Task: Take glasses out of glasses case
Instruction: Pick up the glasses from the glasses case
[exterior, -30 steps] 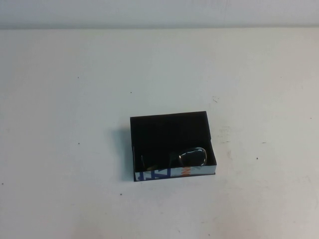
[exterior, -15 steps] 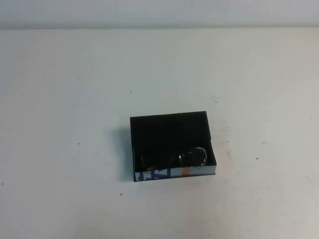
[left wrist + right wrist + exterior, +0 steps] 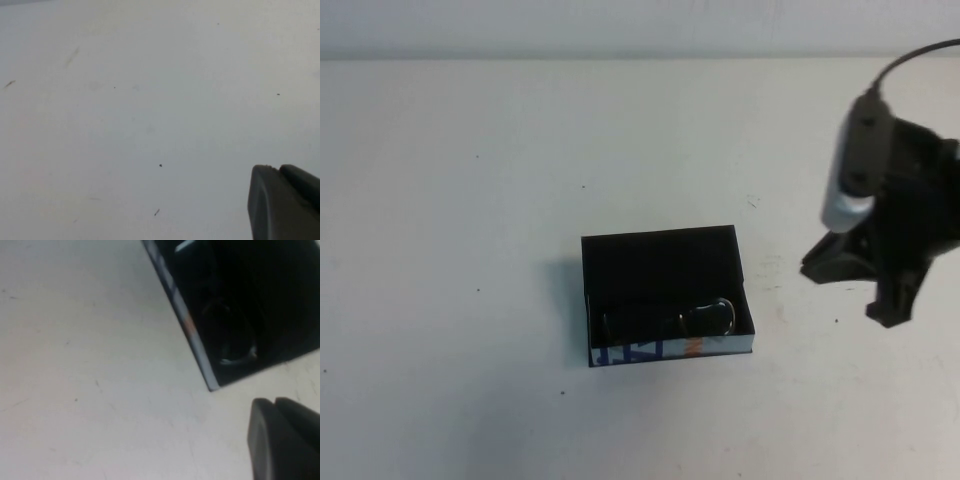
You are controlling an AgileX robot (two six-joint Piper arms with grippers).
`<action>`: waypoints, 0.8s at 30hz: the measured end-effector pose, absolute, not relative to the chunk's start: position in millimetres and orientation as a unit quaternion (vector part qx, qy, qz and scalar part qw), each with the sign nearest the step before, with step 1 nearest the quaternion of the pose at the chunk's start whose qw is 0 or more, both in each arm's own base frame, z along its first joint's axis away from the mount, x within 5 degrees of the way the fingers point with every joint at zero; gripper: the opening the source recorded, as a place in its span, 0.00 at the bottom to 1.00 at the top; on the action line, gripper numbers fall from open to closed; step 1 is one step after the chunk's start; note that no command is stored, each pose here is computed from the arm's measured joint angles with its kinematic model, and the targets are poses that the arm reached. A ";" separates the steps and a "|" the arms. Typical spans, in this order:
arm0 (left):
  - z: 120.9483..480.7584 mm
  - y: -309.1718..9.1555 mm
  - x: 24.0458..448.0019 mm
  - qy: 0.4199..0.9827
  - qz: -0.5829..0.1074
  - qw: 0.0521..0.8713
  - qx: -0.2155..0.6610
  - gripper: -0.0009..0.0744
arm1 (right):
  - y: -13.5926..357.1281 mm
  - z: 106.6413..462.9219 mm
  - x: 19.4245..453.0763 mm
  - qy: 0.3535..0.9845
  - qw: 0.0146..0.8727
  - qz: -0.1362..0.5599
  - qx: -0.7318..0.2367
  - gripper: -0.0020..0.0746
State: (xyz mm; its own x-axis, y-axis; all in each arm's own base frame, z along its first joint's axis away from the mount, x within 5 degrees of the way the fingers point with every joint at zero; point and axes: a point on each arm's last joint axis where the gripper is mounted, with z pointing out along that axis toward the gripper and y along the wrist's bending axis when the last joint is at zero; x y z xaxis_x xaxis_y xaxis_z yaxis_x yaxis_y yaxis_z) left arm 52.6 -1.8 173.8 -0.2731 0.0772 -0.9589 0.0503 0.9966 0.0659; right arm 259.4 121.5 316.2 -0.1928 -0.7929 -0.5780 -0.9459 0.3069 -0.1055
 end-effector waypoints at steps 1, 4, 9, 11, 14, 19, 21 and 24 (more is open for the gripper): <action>173.8 -1.8 52.6 0.798 0.011 0.602 0.040 0.01 | 127.9 312.6 267.9 0.754 0.266 0.143 -0.584 0.01; 173.8 -1.8 52.6 0.798 0.011 0.602 0.040 0.01 | 160.3 297.5 292.6 0.718 0.207 0.166 -0.643 0.00; 173.8 -1.8 52.6 0.798 0.011 0.602 0.040 0.01 | 213.8 275.4 322.5 0.666 0.149 0.132 -0.719 0.00; 173.8 -1.8 52.6 0.798 0.011 0.602 0.040 0.01 | 233.4 272.1 327.2 0.650 0.146 0.115 -0.737 0.00; 173.8 -1.8 52.6 0.798 0.011 0.602 0.040 0.01 | 253.4 272.0 325.8 0.648 0.145 0.111 -0.739 0.01; 173.8 -1.8 52.6 0.798 0.011 0.602 0.040 0.01 | 269.6 260.2 322.4 0.647 0.127 0.111 -0.744 0.18; 173.8 -1.8 52.6 0.798 0.011 0.602 0.040 0.01 | 271.4 253.3 324.0 0.647 0.117 0.107 -0.746 0.29; 173.8 -1.8 52.6 0.798 0.011 0.602 0.040 0.01 | 272.7 243.9 326.1 0.646 0.104 0.098 -0.749 0.37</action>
State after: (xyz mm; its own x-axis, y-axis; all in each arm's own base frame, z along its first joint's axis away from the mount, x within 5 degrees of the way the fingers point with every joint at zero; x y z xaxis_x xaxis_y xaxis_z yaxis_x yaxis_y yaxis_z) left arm 52.6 -1.8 173.8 -0.2731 0.0772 -0.9589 0.0503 0.9966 0.0659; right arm 326.1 272.7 243.9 0.1447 -0.9484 -0.2822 -0.9894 -0.1424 -0.0291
